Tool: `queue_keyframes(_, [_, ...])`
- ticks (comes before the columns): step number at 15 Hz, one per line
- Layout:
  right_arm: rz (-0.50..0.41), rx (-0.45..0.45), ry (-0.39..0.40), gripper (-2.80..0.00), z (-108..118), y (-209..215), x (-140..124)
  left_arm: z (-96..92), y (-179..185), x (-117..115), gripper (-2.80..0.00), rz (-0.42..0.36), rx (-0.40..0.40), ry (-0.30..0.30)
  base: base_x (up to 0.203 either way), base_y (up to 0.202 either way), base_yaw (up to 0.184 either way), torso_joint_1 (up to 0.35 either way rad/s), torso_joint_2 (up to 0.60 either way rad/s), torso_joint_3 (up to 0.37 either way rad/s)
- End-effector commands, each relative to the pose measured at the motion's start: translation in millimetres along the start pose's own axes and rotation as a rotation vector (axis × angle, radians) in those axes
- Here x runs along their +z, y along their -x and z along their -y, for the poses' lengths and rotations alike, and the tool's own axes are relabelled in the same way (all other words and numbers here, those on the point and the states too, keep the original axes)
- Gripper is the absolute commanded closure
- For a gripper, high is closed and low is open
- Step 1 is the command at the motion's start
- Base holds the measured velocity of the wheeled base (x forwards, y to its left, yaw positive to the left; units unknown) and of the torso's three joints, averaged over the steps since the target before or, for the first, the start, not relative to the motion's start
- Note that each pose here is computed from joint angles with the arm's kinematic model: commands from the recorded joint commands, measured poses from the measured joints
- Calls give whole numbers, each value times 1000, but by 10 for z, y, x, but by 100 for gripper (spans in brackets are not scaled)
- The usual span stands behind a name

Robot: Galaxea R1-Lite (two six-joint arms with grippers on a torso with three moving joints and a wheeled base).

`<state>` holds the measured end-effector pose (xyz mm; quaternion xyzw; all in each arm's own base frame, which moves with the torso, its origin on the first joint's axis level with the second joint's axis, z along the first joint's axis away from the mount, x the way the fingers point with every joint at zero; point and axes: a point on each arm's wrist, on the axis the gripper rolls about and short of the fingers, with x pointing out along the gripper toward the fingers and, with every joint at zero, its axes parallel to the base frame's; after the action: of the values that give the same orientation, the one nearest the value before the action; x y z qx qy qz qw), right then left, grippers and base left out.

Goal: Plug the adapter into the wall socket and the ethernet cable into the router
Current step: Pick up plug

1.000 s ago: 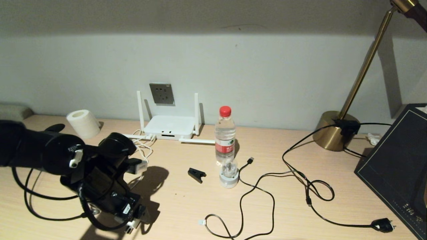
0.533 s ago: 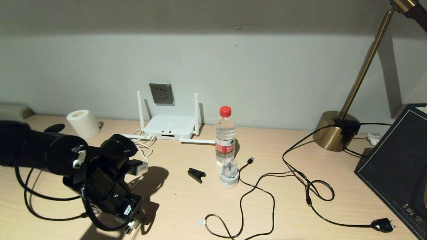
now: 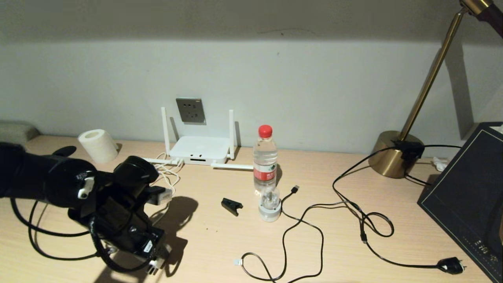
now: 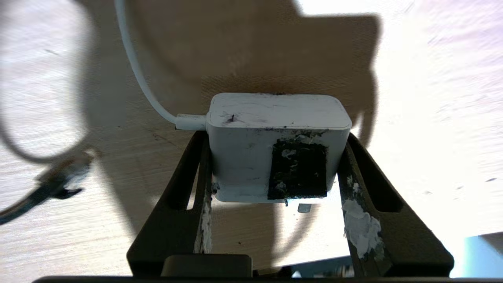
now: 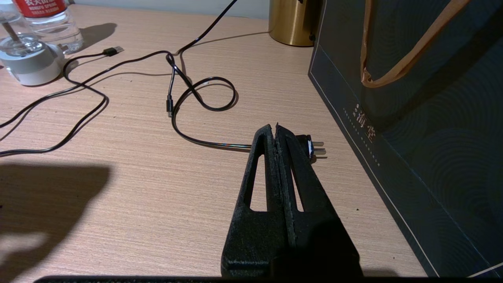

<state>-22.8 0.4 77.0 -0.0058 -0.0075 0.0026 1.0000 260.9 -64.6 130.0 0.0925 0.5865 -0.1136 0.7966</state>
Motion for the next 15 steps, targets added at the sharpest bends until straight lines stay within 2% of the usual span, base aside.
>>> queue_keyframes(1, [-5,1,1,0,0,-4,-12,-51,199,-14,0,159,2,21,0,0,0,0,0,0])
queue_keyframes(4, [-6,1,1,0,0,-4,-12,-109,266,-57,0,421,8,69,0,0,0,0,0,0])
queue_keyframes(8, [-6,-1,1,0,0,-4,-12,-91,166,-261,0,681,2,160,0,0,0,0,0,0])
queue_keyframes(10, [-6,1,1,0,0,-4,-12,-100,142,-273,0,813,32,224,0,0,0,0,0,0])
queue_keyframes(15, [-6,0,1,0,0,-4,-12,-140,-222,-70,0,1031,114,291,0,0,0,0,0,0])
